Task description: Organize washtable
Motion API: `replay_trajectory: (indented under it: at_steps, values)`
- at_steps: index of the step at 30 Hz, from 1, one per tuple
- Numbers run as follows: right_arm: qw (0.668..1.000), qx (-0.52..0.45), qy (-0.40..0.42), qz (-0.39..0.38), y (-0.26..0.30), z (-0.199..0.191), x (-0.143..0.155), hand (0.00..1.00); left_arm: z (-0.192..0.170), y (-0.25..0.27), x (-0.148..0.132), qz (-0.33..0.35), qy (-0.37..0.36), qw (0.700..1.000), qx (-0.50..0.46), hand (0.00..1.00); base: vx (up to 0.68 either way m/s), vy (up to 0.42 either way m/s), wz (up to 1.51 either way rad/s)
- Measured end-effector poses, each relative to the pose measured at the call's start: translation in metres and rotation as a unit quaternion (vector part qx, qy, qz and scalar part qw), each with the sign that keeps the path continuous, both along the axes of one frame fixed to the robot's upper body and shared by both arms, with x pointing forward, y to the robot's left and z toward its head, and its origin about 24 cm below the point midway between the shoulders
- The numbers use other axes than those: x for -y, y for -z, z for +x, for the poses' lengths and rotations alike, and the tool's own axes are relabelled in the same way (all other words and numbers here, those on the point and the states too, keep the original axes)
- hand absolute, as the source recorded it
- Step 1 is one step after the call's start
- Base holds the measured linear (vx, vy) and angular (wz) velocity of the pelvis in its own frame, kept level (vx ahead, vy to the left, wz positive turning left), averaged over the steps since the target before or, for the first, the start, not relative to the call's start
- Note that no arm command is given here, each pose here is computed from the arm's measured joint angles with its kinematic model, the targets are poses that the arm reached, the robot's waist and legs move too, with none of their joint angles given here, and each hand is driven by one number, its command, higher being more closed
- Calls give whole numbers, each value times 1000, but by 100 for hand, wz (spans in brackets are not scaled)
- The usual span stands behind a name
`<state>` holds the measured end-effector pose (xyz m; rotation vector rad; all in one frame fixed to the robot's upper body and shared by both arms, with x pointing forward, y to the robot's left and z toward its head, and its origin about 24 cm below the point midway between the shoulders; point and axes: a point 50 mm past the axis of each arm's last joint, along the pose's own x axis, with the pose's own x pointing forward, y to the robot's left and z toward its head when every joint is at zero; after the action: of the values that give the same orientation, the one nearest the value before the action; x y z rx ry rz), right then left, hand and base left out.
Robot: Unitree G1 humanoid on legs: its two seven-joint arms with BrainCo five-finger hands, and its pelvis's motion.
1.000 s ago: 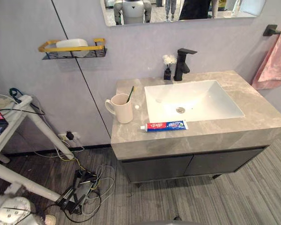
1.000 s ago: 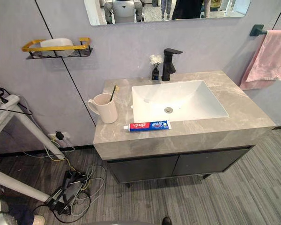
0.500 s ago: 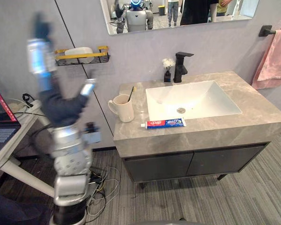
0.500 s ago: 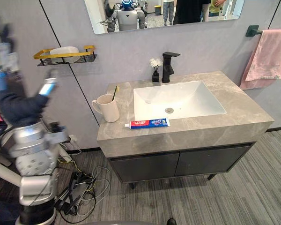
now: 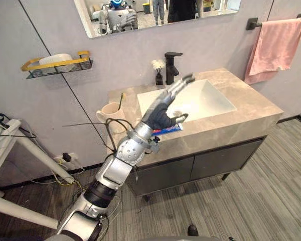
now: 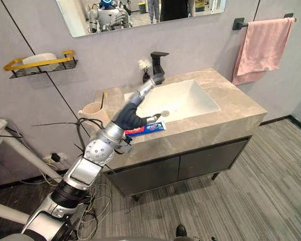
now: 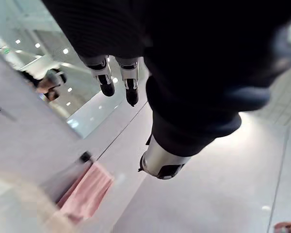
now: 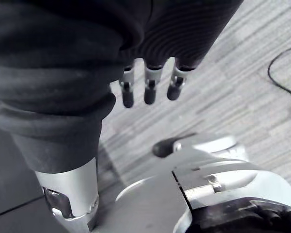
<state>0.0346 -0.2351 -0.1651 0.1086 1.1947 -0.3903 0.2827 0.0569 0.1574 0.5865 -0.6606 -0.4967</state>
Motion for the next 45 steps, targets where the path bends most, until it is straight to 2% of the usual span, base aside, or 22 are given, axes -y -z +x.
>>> replay_trajectory:
  at_steps: [4,11,22,28,31,45]
  values:
    - [1000,6,-9,1,-1,5,-1,0,23,30,-5,68,-44,995,-53,0,18,-1,-1]
    - [999,25,-27,3,-2,22,-4,0,45,45,-17,149,-128,979,-50,0,21,15,-8]
    - [999,23,-25,1,-2,21,-4,0,52,47,-38,202,-179,962,-35,0,23,13,-5]
    - [999,26,-24,0,-2,22,-3,0,52,43,-54,229,-171,957,-46,0,-52,-18,5]
    - [999,30,-25,-2,-3,24,-2,0,47,40,-60,239,-145,959,-53,0,-12,-4,-1]
    - [999,27,-32,1,-3,22,1,0,45,42,-68,240,-140,958,-67,0,13,0,0]
